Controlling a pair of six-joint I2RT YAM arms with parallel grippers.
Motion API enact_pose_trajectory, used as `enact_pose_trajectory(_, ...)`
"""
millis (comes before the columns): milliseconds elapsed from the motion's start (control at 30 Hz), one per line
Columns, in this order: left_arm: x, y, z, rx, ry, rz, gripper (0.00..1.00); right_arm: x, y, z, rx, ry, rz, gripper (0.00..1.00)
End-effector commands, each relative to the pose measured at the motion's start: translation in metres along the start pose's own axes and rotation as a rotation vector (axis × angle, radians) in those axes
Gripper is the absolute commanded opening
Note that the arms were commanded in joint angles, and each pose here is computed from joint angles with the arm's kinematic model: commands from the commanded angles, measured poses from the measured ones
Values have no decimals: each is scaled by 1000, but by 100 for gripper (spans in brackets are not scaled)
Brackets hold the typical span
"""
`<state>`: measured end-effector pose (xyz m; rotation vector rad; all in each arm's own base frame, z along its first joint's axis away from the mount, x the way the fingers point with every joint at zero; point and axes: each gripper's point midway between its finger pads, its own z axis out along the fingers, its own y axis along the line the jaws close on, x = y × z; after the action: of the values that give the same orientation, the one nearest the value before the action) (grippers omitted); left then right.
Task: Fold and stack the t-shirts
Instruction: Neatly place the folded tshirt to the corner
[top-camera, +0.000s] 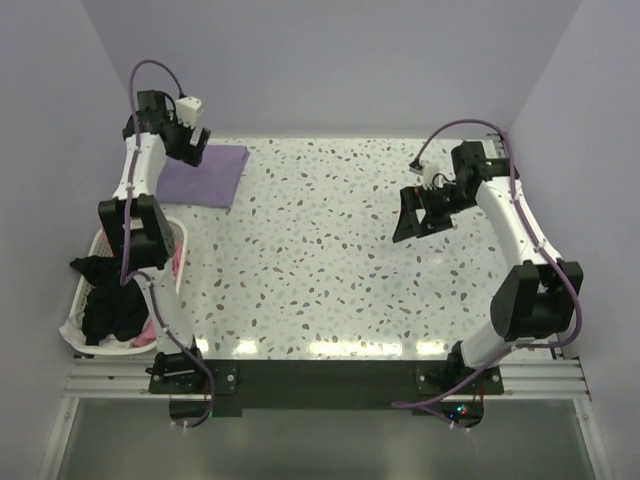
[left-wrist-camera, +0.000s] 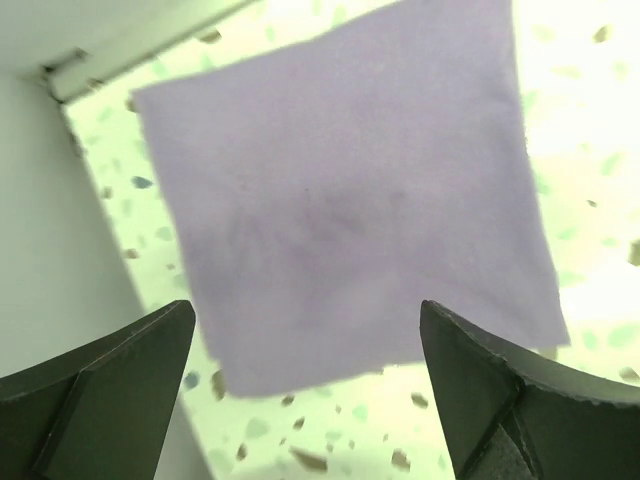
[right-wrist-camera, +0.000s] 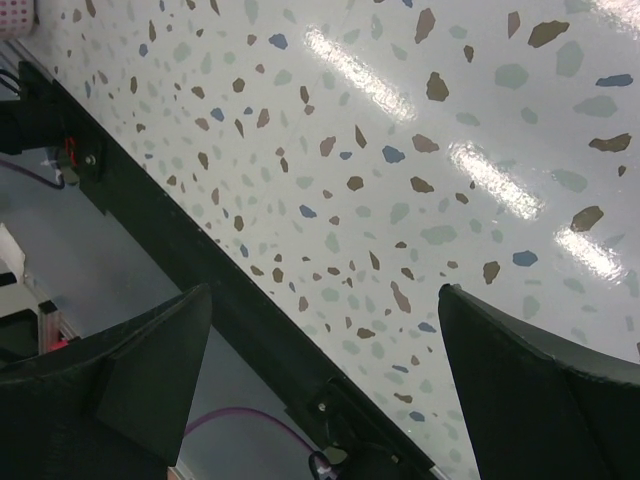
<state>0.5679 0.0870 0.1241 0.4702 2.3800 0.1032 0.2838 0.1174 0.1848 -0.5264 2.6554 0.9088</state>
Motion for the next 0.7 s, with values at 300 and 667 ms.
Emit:
enact_pose_trajectory(300,57,-54,-51,181,88,34,100,6,14,-6,-38,-51,-17,99)
enact_pose_trajectory(667,111,-79,-22,233,213,-55,93,14,9,4,-41,-39,9,99)
